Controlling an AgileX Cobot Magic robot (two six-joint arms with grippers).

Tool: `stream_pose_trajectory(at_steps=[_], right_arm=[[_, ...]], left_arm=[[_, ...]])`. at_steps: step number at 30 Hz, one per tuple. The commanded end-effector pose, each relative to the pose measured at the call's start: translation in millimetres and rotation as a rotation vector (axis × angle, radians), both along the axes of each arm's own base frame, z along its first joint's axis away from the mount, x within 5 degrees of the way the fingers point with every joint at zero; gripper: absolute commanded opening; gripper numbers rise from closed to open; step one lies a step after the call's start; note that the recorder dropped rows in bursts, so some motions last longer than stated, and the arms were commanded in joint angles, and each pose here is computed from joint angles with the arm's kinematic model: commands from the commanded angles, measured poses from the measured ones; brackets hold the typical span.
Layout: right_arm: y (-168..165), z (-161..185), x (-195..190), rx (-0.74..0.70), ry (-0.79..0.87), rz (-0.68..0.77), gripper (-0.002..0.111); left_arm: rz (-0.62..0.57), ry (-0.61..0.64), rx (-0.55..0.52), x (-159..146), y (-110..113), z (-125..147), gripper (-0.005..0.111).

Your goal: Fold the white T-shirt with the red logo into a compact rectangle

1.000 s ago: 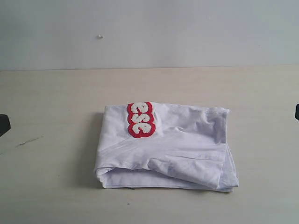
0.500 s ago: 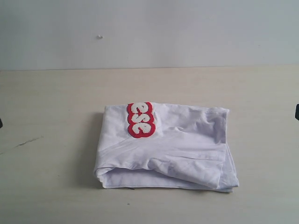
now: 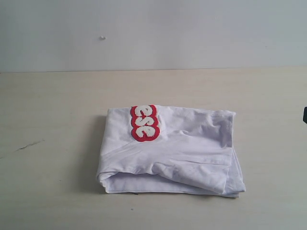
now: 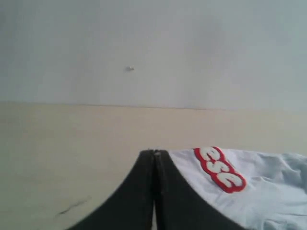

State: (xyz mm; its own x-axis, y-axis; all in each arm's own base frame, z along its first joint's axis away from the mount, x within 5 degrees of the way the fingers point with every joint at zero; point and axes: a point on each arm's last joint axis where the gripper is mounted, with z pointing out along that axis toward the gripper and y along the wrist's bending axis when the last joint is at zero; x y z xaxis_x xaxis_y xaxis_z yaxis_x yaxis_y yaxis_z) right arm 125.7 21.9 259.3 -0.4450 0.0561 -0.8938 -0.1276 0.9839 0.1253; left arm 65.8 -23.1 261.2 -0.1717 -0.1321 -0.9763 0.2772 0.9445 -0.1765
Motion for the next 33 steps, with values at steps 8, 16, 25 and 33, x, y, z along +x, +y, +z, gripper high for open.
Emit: stream_pose_trajectory(at_steps=[8, 16, 25, 33], right_arm=[[-0.5, -0.3, -0.2, 0.000, -0.005, -0.004, 0.000], [-0.5, -0.3, -0.2, 0.000, -0.005, -0.004, 0.000], [-0.5, -0.3, -0.2, 0.000, -0.005, -0.004, 0.000], [-0.5, -0.3, -0.2, 0.000, -0.005, -0.004, 0.000]], left_arm=[[0.081, -0.122, 0.107, -15.2, 11.7, -6.0, 0.000], [0.162, -0.074, 0.070, -16.4, 16.6, -34.6, 0.000], [0.318, 0.084, 0.082, -15.1, 24.7, -59.0, 0.000], [0.305, 0.169, -0.001, -13.2, 21.6, -82.0, 0.000]])
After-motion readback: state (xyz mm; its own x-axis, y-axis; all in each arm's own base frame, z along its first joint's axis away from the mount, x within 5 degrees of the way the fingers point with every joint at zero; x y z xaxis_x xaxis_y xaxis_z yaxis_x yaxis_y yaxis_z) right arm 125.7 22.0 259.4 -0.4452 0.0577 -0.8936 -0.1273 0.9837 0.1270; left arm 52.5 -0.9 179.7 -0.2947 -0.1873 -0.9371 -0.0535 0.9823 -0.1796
